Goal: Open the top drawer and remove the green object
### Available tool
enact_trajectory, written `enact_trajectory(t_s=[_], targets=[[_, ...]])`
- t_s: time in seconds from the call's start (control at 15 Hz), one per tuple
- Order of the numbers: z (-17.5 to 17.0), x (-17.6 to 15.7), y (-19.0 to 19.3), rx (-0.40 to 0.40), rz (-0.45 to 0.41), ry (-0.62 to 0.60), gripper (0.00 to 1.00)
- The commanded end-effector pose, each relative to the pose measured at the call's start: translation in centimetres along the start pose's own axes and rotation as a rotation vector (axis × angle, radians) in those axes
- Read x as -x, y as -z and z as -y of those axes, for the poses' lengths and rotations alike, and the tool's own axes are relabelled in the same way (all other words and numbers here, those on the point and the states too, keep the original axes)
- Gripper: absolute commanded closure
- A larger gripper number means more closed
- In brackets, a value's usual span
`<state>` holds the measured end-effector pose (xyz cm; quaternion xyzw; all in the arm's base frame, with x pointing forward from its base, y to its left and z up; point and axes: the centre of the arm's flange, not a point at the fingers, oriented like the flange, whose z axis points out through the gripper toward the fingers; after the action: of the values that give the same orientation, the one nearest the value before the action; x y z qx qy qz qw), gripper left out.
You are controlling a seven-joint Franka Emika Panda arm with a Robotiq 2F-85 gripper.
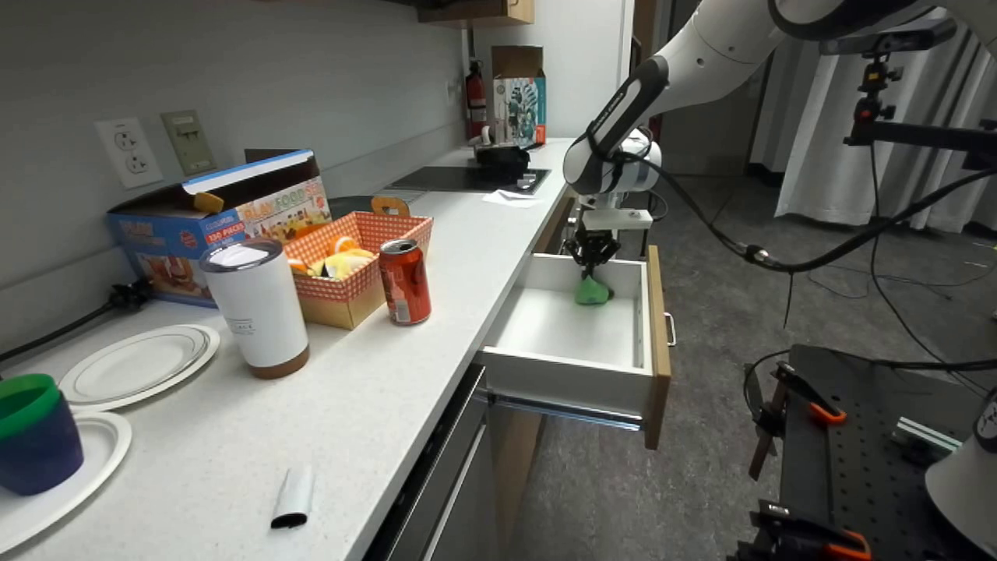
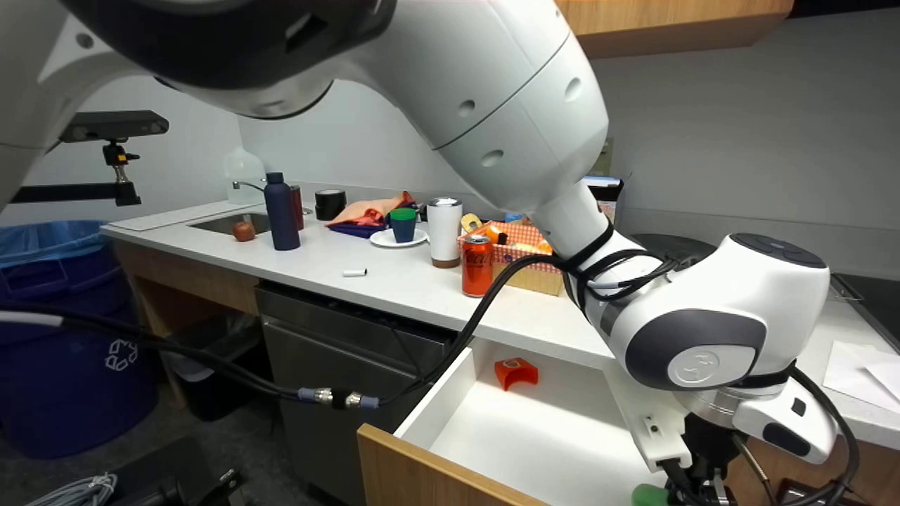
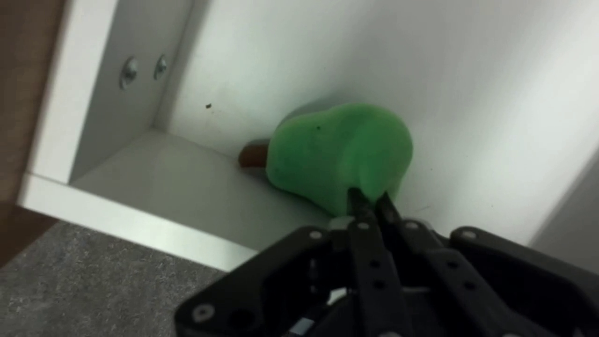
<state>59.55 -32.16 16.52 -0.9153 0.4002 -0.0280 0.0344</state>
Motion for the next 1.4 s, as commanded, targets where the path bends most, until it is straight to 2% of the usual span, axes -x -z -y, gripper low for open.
enact_trajectory(t_s=[0.0,0.27,0.6,1.0,1.2,1.33], targets=[[-0.5,0.1,0.2,-0.003,-0.029,-0.037,1.00],[1.3,3.1,2.2,0.029,0.001,-0.044,0.99],[5.8,7.7,7.5,0.042,0.006,0.037,0.99],[11.0,10.4,17.0,0.171,-0.127,0.183,0.99],[13.9,11.1,21.3,0.215,-0.243,0.274,0.99],[15.8,11.6,23.5,0.215,-0.317,0.343,0.99]])
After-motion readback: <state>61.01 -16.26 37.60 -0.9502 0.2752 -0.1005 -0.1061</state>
